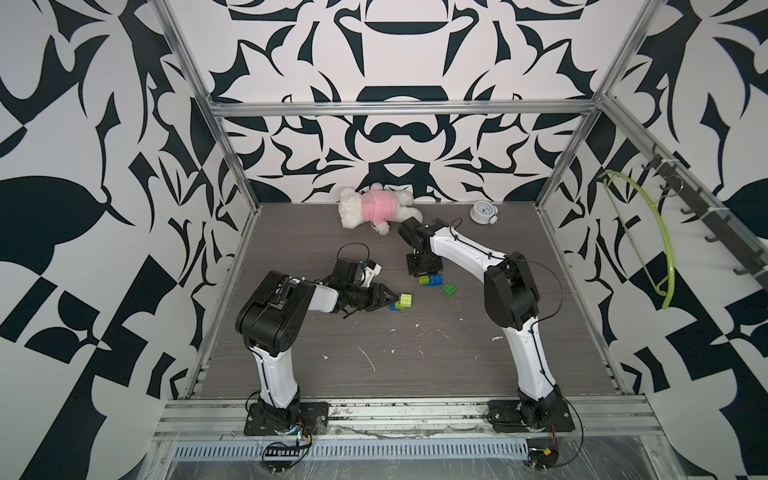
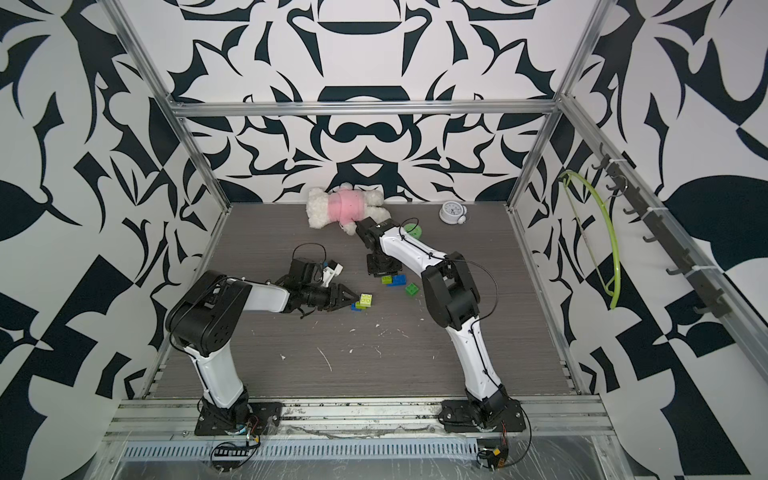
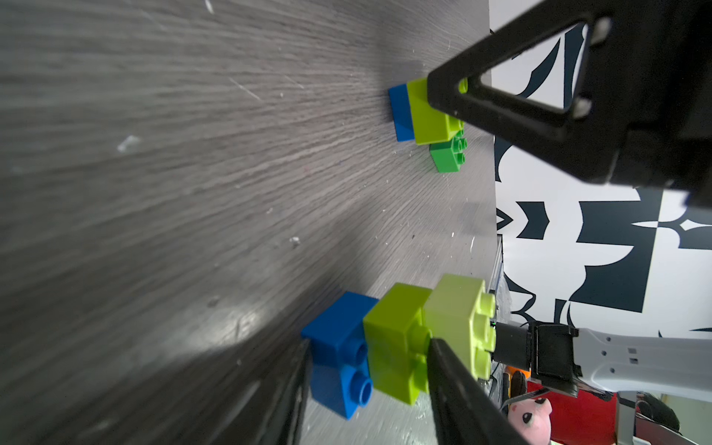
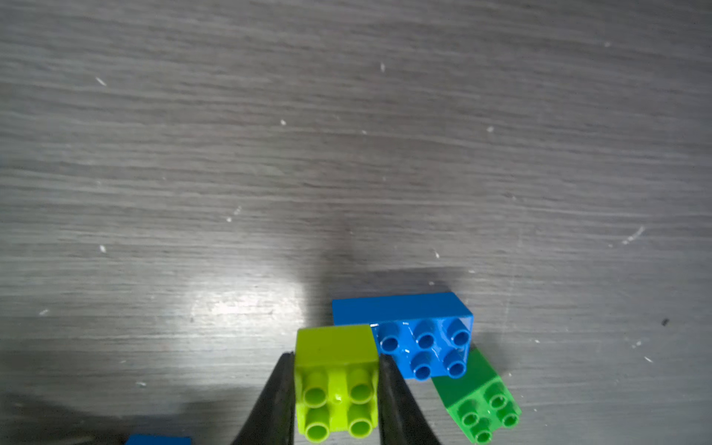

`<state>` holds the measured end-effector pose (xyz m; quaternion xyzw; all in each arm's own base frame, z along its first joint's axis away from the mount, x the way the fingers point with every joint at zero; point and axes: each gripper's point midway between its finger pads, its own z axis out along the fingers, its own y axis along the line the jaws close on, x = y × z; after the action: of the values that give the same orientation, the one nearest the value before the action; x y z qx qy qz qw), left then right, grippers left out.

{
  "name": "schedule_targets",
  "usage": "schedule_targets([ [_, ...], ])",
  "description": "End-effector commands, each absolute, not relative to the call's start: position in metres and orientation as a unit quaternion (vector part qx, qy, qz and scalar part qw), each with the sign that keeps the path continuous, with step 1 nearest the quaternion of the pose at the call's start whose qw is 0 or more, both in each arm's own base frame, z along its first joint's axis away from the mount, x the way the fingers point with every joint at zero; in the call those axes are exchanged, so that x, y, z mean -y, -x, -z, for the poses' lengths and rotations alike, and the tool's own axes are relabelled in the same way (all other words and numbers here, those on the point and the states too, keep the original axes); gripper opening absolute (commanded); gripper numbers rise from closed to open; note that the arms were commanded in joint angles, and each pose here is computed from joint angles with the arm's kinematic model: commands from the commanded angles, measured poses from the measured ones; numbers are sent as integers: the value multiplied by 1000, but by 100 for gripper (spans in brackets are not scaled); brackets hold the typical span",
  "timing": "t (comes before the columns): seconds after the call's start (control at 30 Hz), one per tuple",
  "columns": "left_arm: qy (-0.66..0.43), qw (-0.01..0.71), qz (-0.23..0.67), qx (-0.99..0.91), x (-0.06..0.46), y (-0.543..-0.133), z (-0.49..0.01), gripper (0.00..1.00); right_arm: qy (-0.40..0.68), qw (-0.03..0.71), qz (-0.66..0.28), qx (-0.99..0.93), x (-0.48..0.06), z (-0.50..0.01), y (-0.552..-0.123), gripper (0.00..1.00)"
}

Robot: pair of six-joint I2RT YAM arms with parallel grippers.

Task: Assemble the letter y with lego
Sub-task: Assemble the lego brick with the lego brick.

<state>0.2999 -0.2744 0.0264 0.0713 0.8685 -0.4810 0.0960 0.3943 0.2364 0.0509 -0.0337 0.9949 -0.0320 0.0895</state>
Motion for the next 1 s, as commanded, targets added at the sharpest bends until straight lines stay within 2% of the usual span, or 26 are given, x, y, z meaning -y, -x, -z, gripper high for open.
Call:
schedule_targets([
  [0.0, 53, -48, 295, -953, 202, -234, 80, 54, 24, 24, 89, -995, -208, -7, -364, 4],
  [0.27, 52, -47, 295, -953, 202, -234, 79, 54, 22, 30, 55, -998, -222, -10, -370, 6],
  [0.97, 53, -47, 294, -953, 201, -234, 79, 54, 15, 109, 16, -994, -239, -73, -401, 38],
])
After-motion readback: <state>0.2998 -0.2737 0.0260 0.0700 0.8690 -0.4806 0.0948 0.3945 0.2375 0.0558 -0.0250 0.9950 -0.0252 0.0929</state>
